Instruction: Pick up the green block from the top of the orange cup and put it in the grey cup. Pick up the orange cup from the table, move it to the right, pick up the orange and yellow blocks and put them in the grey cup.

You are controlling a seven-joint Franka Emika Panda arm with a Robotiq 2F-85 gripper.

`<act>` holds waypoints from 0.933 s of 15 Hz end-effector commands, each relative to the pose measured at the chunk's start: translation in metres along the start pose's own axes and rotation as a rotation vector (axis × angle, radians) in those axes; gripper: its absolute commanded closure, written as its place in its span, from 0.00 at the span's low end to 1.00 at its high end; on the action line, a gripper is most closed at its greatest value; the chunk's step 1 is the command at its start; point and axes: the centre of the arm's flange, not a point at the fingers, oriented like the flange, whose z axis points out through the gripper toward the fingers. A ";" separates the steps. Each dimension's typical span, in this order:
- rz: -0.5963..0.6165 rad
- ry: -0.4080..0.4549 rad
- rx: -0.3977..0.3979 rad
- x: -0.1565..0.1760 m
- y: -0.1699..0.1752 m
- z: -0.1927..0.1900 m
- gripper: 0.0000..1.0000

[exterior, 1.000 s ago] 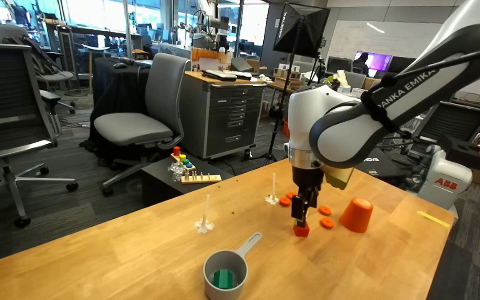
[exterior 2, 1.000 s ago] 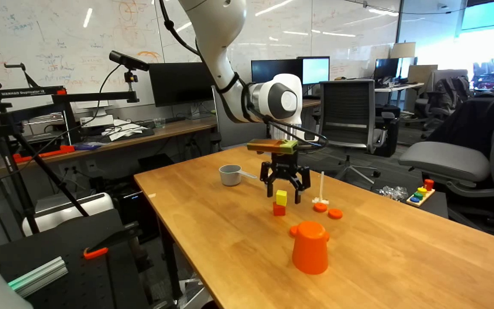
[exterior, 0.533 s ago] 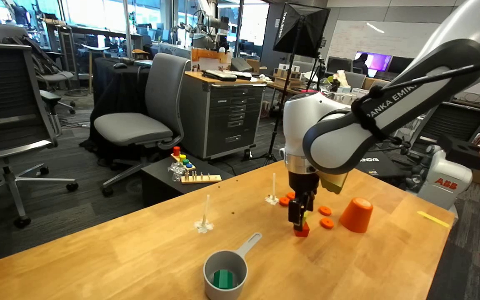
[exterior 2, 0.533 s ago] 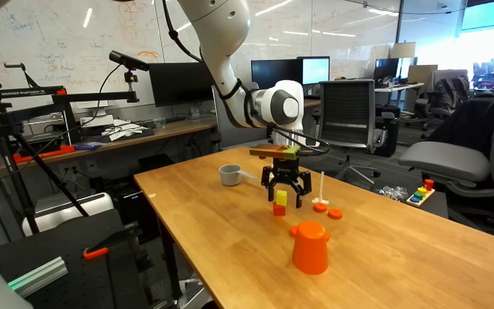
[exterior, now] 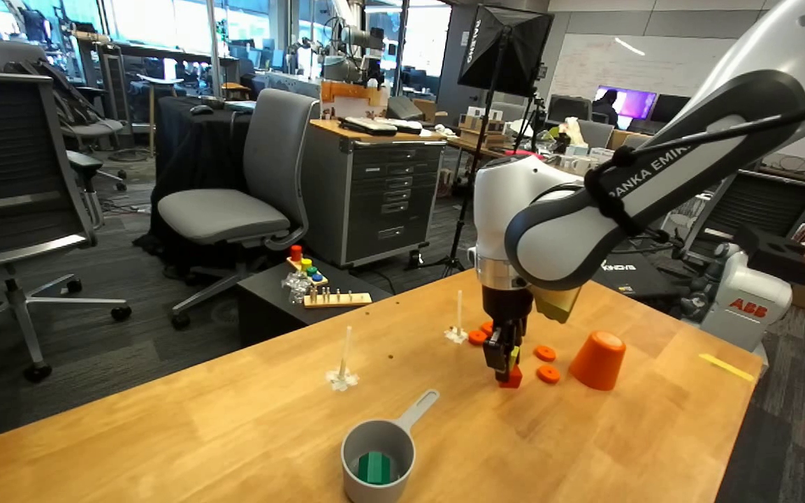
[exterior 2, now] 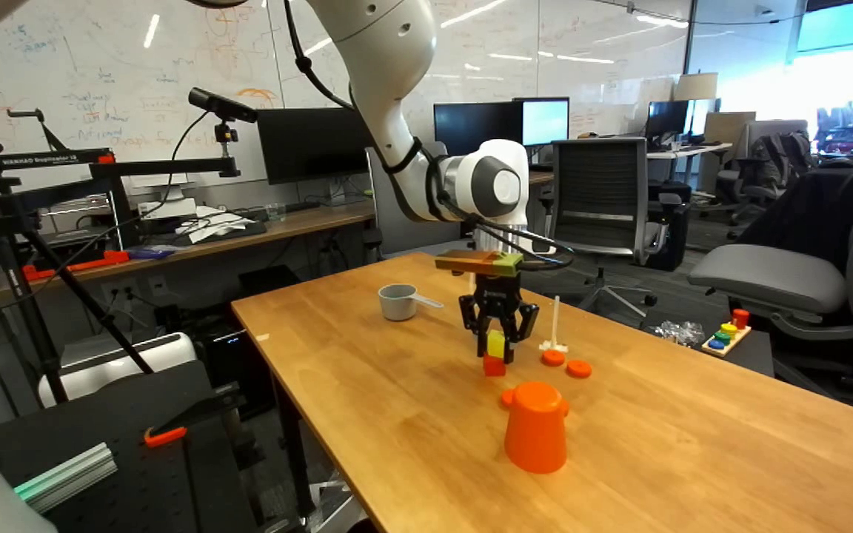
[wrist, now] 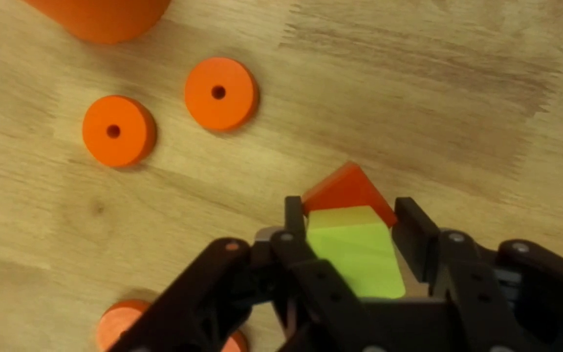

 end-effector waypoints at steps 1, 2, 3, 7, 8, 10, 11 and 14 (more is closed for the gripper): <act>0.008 -0.005 0.015 0.003 0.008 -0.007 0.75; 0.012 -0.004 0.018 0.002 0.010 -0.008 0.75; 0.018 -0.002 0.019 0.002 0.011 -0.009 0.75; 0.033 0.021 0.028 0.000 0.013 -0.027 0.75; 0.034 0.032 0.024 0.000 0.011 -0.035 0.75; 0.034 0.062 0.019 0.000 0.006 -0.057 0.75; 0.030 0.078 0.014 0.000 0.001 -0.071 0.75; 0.016 0.134 0.002 -0.001 -0.016 -0.114 0.75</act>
